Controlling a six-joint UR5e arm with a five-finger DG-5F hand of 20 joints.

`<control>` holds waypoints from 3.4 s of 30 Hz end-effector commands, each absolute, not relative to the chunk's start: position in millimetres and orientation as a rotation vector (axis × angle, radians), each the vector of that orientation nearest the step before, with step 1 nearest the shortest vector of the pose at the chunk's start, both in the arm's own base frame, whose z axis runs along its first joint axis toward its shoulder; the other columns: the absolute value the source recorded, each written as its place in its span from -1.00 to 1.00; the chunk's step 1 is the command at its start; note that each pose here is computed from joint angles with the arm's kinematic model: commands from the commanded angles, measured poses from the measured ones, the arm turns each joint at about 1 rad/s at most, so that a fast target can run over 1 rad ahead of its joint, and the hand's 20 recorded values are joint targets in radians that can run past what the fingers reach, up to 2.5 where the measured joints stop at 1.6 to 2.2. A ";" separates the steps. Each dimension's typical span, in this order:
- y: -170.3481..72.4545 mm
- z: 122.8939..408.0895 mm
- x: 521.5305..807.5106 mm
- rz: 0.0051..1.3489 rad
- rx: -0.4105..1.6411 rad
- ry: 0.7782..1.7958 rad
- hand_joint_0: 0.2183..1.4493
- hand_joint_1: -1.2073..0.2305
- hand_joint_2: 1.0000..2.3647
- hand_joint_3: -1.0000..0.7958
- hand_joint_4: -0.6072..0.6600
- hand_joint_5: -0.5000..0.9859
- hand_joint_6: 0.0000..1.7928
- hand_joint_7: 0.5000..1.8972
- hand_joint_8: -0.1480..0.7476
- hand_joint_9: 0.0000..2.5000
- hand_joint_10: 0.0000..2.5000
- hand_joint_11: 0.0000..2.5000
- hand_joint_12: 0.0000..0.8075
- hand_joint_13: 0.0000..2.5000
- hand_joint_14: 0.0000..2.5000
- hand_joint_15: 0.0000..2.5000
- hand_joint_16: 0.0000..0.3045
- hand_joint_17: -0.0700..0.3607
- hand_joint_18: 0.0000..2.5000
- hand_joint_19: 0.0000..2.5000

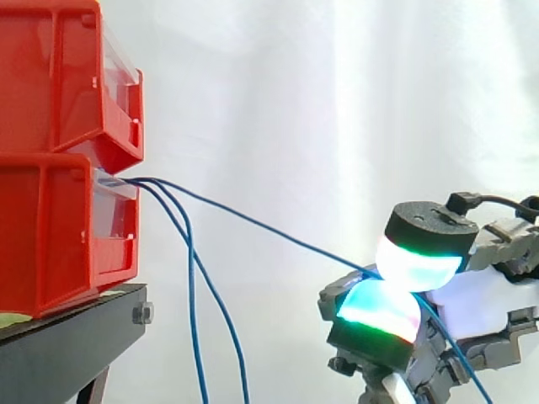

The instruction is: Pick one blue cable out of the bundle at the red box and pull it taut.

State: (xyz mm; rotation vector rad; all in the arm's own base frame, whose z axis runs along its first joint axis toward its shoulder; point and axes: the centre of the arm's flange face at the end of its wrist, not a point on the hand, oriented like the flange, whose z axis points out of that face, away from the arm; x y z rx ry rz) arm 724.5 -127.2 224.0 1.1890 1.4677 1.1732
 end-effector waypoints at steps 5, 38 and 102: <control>-133.8 225.8 719.1 1.189 1.180 1.471 -0.32 -0.45 -0.96 0.16 0.02 -0.54 0.01 0.21 0.10 -0.34 -0.99 -0.43 0.00 -0.58 -0.99 -0.80 -0.64 -0.10 -0.49 -0.70; -146.5 244.8 721.6 1.227 1.177 1.376 -0.32 -0.45 -0.96 0.15 0.00 -0.54 0.01 0.18 0.10 -0.35 -0.99 -0.44 0.01 -0.60 -0.99 -0.82 -0.63 -0.09 -0.50 -0.71; -146.5 244.8 721.6 1.227 1.177 1.376 -0.31 -0.45 -0.96 0.12 -0.08 -0.55 0.01 0.13 0.08 -0.38 -0.99 -0.43 0.00 -0.65 -1.00 -0.85 -0.63 -0.09 -0.56 -0.74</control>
